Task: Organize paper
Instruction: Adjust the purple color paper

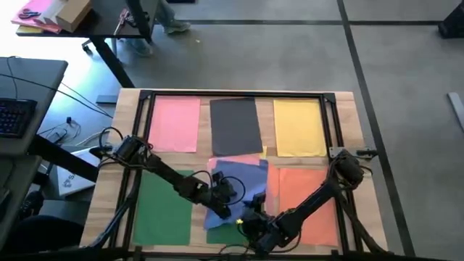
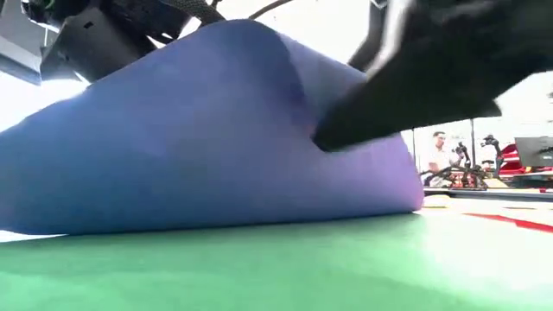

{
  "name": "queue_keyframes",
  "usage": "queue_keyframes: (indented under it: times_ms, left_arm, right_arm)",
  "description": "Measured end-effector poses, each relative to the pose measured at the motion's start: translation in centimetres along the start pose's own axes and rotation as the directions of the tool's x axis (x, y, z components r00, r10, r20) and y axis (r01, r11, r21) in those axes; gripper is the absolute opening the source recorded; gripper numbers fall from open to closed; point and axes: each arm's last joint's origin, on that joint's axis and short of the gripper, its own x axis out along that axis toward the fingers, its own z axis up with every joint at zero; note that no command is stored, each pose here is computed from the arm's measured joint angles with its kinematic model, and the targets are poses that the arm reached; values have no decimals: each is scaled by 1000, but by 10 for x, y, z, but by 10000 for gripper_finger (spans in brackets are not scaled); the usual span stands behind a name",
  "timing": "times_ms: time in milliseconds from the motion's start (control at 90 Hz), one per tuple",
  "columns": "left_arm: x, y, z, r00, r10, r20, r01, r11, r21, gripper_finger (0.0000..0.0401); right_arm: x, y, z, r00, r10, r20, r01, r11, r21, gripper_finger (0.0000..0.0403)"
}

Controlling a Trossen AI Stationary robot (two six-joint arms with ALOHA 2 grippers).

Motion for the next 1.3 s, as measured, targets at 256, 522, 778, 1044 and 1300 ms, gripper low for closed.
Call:
queue_keyframes:
  times_ms: [256, 522, 778, 1044, 1300]
  left_arm:
    - [5, 10, 4, 999, 38, -1, -38, 999, 26, 0]
    - [9, 17, 8, 998, 59, 8, -59, 998, 8, 0]
    - [7, 16, 9, 998, 57, 14, -58, 998, 38, 0]
    - [-46, 7, 49, 989, -35, 147, 16, 992, 127, 0]
    - [-137, -3, 67, 972, -142, 190, 100, 972, 213, 31]
  right_arm:
    - [-14, 3, 13, 997, 74, -4, -74, 993, -92, 248]
    - [-21, 1, -6, 993, 39, -110, -47, 997, -64, 246]
    - [-14, 0, -13, 989, 49, -138, -62, 994, -91, 142]
    - [-18, 2, -11, 992, 51, -119, -59, 996, -65, 9]
    - [-29, -9, -1, 990, -24, -142, 16, 998, -53, 0]
